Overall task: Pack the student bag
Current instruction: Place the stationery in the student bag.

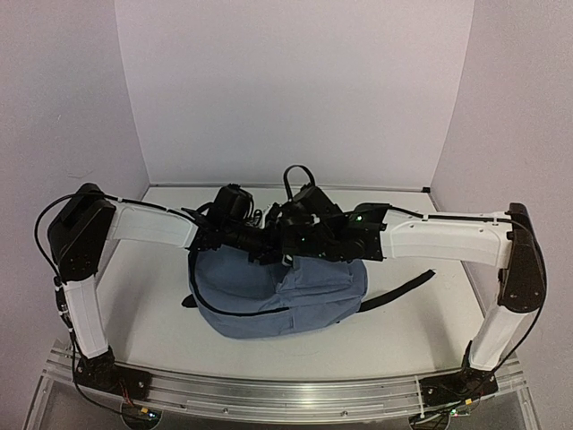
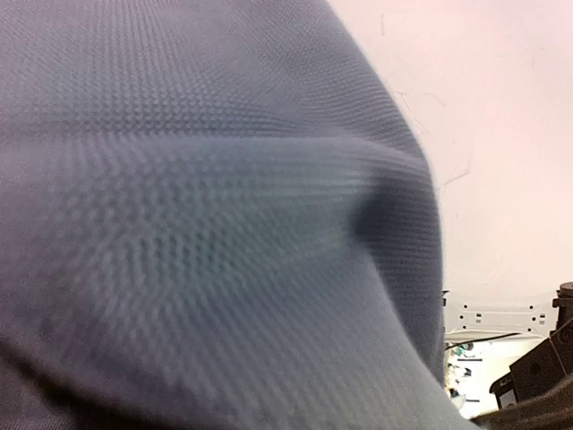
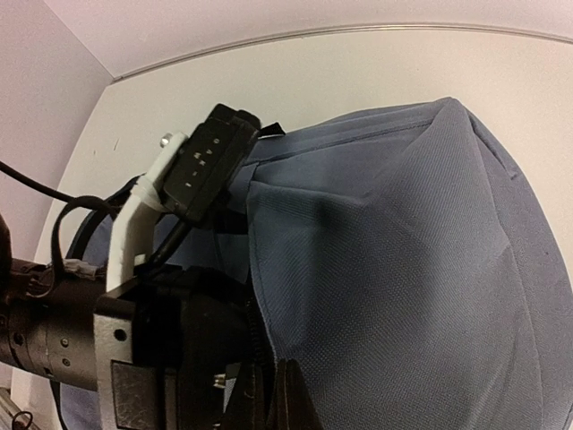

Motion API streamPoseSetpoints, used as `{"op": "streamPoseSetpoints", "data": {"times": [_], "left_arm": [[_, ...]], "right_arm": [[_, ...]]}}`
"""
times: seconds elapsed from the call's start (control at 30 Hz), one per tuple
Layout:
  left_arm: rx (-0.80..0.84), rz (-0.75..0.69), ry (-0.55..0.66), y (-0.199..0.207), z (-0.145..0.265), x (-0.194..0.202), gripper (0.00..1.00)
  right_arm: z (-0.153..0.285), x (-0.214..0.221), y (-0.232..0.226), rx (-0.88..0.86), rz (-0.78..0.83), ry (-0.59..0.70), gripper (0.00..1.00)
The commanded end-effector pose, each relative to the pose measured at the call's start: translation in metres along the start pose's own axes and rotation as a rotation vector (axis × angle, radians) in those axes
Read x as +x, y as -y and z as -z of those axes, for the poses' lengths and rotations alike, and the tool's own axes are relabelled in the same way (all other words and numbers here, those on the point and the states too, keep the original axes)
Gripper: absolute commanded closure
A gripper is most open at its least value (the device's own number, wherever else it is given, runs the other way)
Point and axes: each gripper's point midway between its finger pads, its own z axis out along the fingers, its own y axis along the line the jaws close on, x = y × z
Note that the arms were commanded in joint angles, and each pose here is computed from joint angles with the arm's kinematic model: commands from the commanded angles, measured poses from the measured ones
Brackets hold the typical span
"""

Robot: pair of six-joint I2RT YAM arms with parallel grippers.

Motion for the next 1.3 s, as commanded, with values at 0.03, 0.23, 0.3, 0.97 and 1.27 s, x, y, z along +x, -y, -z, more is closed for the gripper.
{"op": "streamPoseSetpoints", "data": {"times": [0.03,0.23,0.3,0.97,1.27], "left_arm": [[0.006,-0.074,0.086,0.022,0.025,-0.009,0.34],[-0.099,-0.059,0.072,0.008,0.033,0.006,0.30],[-0.115,-0.062,0.080,0.006,0.036,0.006,0.33],[0.161,-0.047,0.025,0.049,-0.017,0.014,0.85],[0.106,-0.056,0.069,0.040,-0.014,0.013,0.82]], "right_arm": [[0.024,-0.019,-0.021,-0.096,-0.059,0.043,1.00],[0.023,-0.017,-0.019,-0.091,-0.061,0.040,1.00],[0.023,-0.016,-0.019,-0.091,-0.060,0.038,1.00],[0.020,-0.016,-0.023,-0.096,-0.061,0.035,1.00],[0.021,-0.015,-0.018,-0.086,-0.070,0.037,1.00]]}}
